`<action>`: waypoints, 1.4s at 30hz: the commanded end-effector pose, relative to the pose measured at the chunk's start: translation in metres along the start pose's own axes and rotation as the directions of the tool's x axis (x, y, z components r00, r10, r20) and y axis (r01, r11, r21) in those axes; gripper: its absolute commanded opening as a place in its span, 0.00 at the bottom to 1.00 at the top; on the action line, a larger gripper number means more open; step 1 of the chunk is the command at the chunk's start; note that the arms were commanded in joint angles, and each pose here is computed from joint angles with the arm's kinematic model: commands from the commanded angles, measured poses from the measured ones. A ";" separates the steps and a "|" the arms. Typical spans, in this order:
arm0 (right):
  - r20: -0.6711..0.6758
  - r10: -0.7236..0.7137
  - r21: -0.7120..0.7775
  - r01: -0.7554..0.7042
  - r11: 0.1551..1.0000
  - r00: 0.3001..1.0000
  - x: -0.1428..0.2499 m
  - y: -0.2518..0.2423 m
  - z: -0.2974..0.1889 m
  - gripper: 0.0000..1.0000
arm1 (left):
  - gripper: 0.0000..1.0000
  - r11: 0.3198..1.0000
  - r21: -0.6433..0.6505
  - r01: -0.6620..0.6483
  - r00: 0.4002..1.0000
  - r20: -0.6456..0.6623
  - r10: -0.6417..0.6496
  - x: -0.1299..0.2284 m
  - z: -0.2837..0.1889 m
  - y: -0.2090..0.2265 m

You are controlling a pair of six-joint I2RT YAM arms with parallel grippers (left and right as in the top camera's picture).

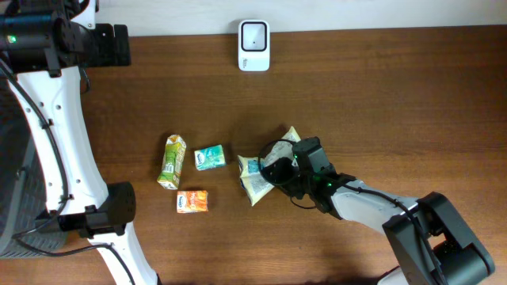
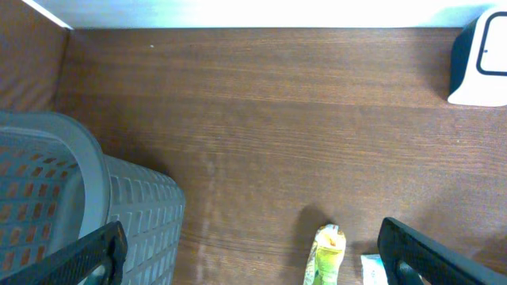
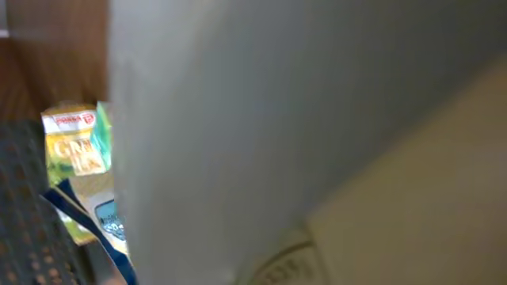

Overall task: Scan the item barcode
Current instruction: 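Flip and flatten the bag on the table with the right gripper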

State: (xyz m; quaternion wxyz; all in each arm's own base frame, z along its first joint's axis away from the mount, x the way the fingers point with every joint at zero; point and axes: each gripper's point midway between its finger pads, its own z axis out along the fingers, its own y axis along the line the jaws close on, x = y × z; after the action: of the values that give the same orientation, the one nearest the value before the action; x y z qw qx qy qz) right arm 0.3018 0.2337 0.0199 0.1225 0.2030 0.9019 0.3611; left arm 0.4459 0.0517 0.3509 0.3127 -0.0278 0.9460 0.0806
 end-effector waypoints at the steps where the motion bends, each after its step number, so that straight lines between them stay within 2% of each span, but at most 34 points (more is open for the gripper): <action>1: 0.015 -0.124 0.015 0.124 0.992 0.992 -0.006 0.016 -0.013 0.30 | 0.99 1.000 -0.005 0.016 1.000 0.018 -0.016 -0.002 -0.007 0.002; 4: -0.036 -0.258 0.093 0.260 0.961 0.966 -0.010 0.027 -0.027 0.30 | 0.99 1.000 -0.005 0.016 1.000 0.018 -0.016 -0.002 -0.007 0.002; 6: -0.102 -0.417 0.130 0.428 0.894 0.903 -0.013 0.039 -0.039 0.32 | 0.99 1.000 -0.005 0.017 1.000 0.018 -0.017 -0.002 -0.007 0.002; 7: -0.128 -0.481 0.151 0.496 0.855 0.867 -0.016 0.042 -0.044 0.37 | 0.99 1.000 -0.005 0.016 1.000 0.018 -0.016 -0.002 -0.007 0.002; 9: -0.202 -0.632 0.162 0.662 0.732 0.748 -0.021 0.049 -0.056 0.53 | 0.99 1.000 -0.005 0.017 1.000 0.018 -0.017 -0.002 -0.007 0.002; 11: -0.267 -0.731 0.135 0.776 0.617 0.628 -0.022 0.050 -0.065 0.68 | 0.99 1.000 -0.005 0.017 1.000 0.018 -0.017 -0.002 -0.007 0.002; 12: -0.283 -0.749 0.132 0.797 0.589 0.600 -0.025 0.047 -0.070 0.75 | 0.99 1.000 -0.005 0.016 1.000 0.017 -0.016 -0.002 -0.007 0.002; 14: -0.284 -0.744 0.144 0.794 0.591 0.605 -0.031 0.044 -0.074 0.83 | 0.99 1.000 -0.005 0.016 1.000 0.018 -0.016 -0.002 -0.007 0.002; 16: -0.265 -0.730 0.149 0.775 0.614 0.630 -0.037 0.045 -0.075 0.84 | 0.99 1.000 -0.005 0.016 1.000 0.018 -0.016 -0.002 -0.007 0.002; 18: -0.227 -0.697 0.127 0.730 0.672 0.680 -0.040 0.057 -0.075 0.83 | 0.99 1.000 -0.005 0.016 1.000 0.018 -0.016 -0.002 -0.007 0.002; 20: -0.190 -0.653 0.071 0.674 0.736 0.733 -0.034 0.074 -0.071 0.78 | 0.99 1.000 -0.005 0.016 1.000 0.018 -0.016 -0.002 -0.007 0.002; 24: -0.163 -0.594 0.003 0.602 0.798 0.788 -0.014 0.101 -0.048 0.62 | 0.99 1.000 -0.005 0.017 1.000 0.017 -0.017 -0.002 -0.007 0.002; 29: -0.275 -0.496 0.024 0.522 0.853 0.823 0.022 0.088 -0.007 0.56 | 0.99 1.000 -0.005 0.016 1.000 0.018 -0.016 -0.002 -0.007 0.002; 31: -0.370 -0.456 0.009 0.494 0.870 0.810 0.045 0.077 0.003 0.53 | 0.99 1.000 -0.005 0.017 1.000 0.017 -0.017 -0.002 -0.007 0.002; 33: -0.439 -0.411 0.071 0.487 0.871 0.799 0.055 0.055 -0.001 0.52 | 0.99 1.000 -0.005 0.016 1.000 0.018 -0.016 -0.002 -0.007 0.002; 36: -0.453 -0.400 0.156 0.513 0.844 0.797 0.042 0.033 -0.014 0.53 | 0.99 1.000 -0.005 0.016 1.000 0.018 -0.016 -0.002 -0.007 0.002; 39: -0.457 -0.353 0.309 0.518 0.797 0.816 0.011 -0.007 -0.037 0.57 | 0.99 1.000 -0.005 0.016 1.000 0.018 -0.016 -0.002 -0.007 0.002; 42: -0.448 -0.320 0.346 0.492 0.799 0.835 -0.017 -0.025 -0.056 0.57 | 0.99 1.000 -0.005 0.016 1.000 0.018 -0.016 -0.002 -0.007 0.002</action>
State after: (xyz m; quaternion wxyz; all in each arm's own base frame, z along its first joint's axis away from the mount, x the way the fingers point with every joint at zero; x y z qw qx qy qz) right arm 0.2662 0.2102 0.0355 -0.0568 -0.0436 0.9835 0.1660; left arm 0.4459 0.0516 0.3509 0.3129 -0.0293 0.9460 0.0799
